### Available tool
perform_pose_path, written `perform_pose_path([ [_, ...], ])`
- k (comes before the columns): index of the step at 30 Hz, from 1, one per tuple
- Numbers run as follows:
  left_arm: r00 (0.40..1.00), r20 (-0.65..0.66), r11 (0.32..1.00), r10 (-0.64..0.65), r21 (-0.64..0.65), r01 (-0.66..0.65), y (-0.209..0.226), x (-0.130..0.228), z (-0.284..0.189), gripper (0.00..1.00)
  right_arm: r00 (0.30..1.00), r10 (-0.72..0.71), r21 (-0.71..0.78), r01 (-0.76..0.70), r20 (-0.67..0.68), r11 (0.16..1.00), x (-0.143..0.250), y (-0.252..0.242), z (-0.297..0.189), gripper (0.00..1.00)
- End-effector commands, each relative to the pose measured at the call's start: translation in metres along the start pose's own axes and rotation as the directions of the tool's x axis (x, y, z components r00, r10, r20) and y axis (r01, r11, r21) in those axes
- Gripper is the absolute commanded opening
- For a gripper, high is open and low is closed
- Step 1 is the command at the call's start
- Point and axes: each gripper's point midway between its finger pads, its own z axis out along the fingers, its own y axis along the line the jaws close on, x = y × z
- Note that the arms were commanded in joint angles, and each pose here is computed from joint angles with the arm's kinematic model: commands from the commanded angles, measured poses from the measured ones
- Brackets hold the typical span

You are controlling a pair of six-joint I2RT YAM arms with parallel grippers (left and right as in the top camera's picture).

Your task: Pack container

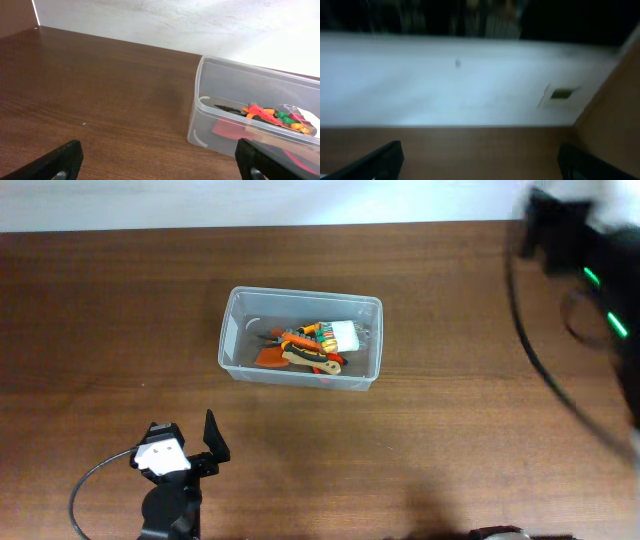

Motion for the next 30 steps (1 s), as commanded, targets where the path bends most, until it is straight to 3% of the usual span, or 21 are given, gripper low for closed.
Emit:
perform_pose_path([
  [1, 1.0, 0.002, 1.0, 0.009, 0.0, -0.009, 0.0, 0.001, 0.0, 0.99, 0.999, 0.015, -0.006, -0.015, 0.041, 1.0, 0.002, -0.006, -0.044, 0.99],
  [6, 1.0, 0.002, 1.0, 0.009, 0.001, -0.009, 0.0, 0.001, 0.0, 0.99, 0.998, 0.02, -0.004, -0.02, 0.067, 1.0, 0.039, -0.012, -0.087, 0.99],
  [11, 1.0, 0.002, 1.0, 0.009, 0.001, -0.009, 0.0, 0.0, 0.0, 0.99, 0.989, 0.037, 0.01, -0.039, 0.14, 0.999, 0.091, -0.014, -0.097, 0.99],
  [18, 1.0, 0.002, 1.0, 0.009, 0.001, -0.009, 0.0, 0.001, 0.0, 0.99, 0.976, 0.07, 0.02, -0.076, 0.206, 0.997, 0.189, -0.01, -0.076, 0.99],
  [24, 1.0, 0.002, 1.0, 0.009, 0.0, -0.009, 0.0, 0.001, 0.0, 0.99, 0.968, 0.075, -0.026, -0.071, 0.238, 0.997, 0.24, 0.002, -0.057, 0.99],
  [30, 1.0, 0.002, 1.0, 0.009, 0.001, -0.009, 0.0, 0.0, 0.0, 0.99, 0.963, 0.174, -0.048, -0.168, 0.207, 0.985, 0.289, 0.008, -0.032, 0.99],
])
